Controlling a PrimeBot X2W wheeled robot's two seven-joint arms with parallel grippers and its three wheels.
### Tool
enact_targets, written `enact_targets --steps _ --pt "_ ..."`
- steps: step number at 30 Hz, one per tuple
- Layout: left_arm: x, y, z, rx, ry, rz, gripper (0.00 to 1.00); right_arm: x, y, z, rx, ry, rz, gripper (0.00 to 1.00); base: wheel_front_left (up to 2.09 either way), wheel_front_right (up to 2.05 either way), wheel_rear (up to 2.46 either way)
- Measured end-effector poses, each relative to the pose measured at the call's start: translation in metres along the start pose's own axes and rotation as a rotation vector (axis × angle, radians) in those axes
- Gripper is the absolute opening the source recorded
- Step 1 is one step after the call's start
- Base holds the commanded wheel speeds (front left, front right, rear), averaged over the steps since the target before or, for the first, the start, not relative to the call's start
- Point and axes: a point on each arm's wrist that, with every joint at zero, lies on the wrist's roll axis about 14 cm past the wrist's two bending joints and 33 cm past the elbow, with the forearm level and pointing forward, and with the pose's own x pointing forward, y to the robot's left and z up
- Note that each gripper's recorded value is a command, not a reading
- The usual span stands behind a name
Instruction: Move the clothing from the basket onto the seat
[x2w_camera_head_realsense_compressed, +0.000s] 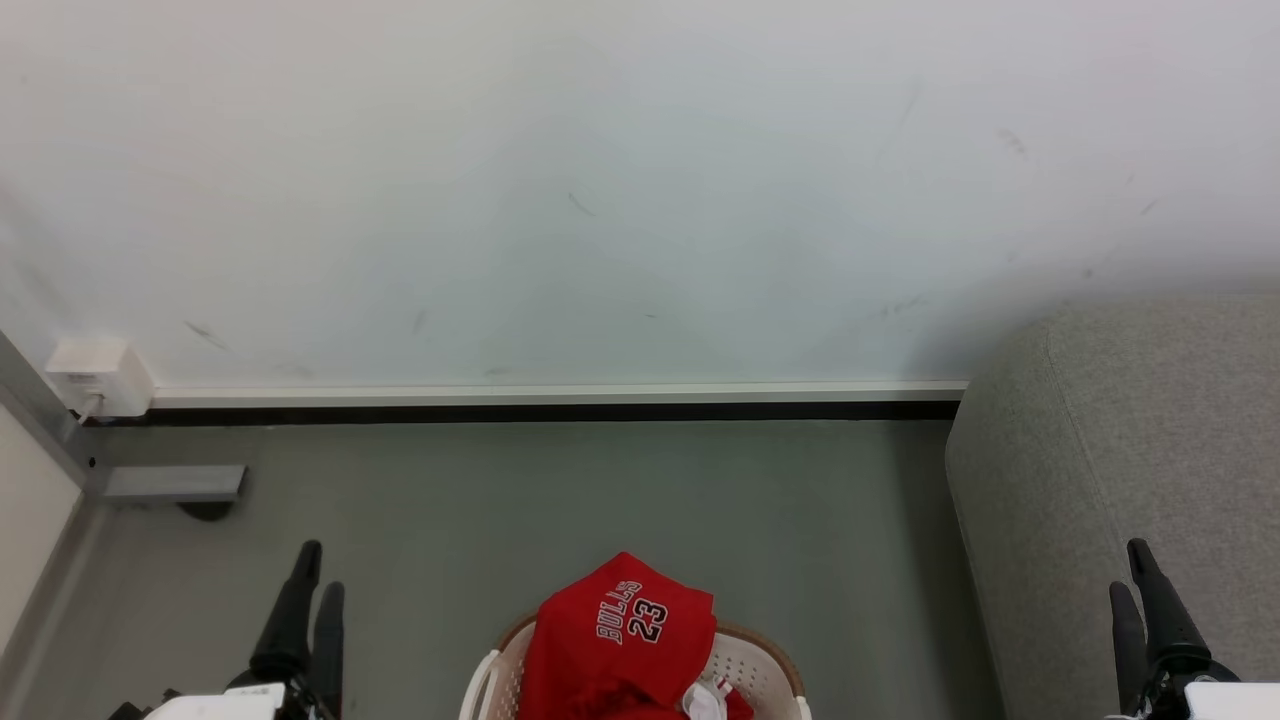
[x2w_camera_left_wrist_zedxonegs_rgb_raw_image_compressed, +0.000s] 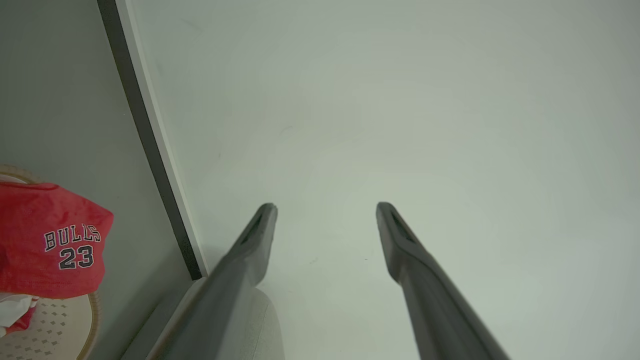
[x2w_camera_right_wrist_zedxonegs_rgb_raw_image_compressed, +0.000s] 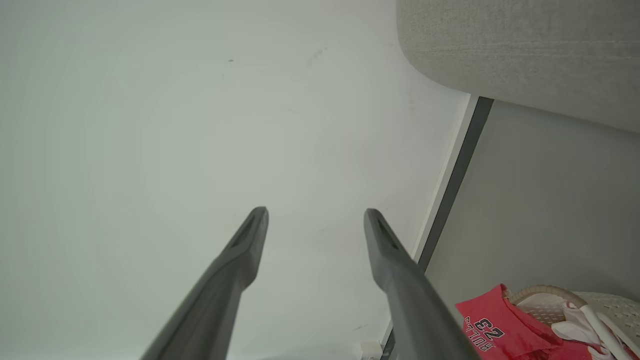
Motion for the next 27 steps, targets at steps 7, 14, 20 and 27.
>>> enact_targets --steps 7,14,20,27 --pt "0.001 -0.006 0.003 0.023 -0.028 -0.017 1.0 0.002 0.008 -0.007 0.004 0.005 0.025 1.0 0.0 0.0 0.0" --pt "0.002 -0.015 0.007 0.11 -0.054 -0.042 1.0 0.006 0.025 -0.013 -0.061 0.012 0.074 1.0 0.0 0.0 0.0" --pt "0.002 -0.021 0.011 0.228 -0.075 -0.056 1.0 0.008 0.032 -0.017 -0.156 0.019 0.098 1.0 0.0 0.0 0.0" --pt "0.002 -0.029 0.011 0.363 -0.091 -0.077 1.0 0.008 0.04 -0.021 -0.306 0.029 0.125 1.0 0.0 0.0 0.0"
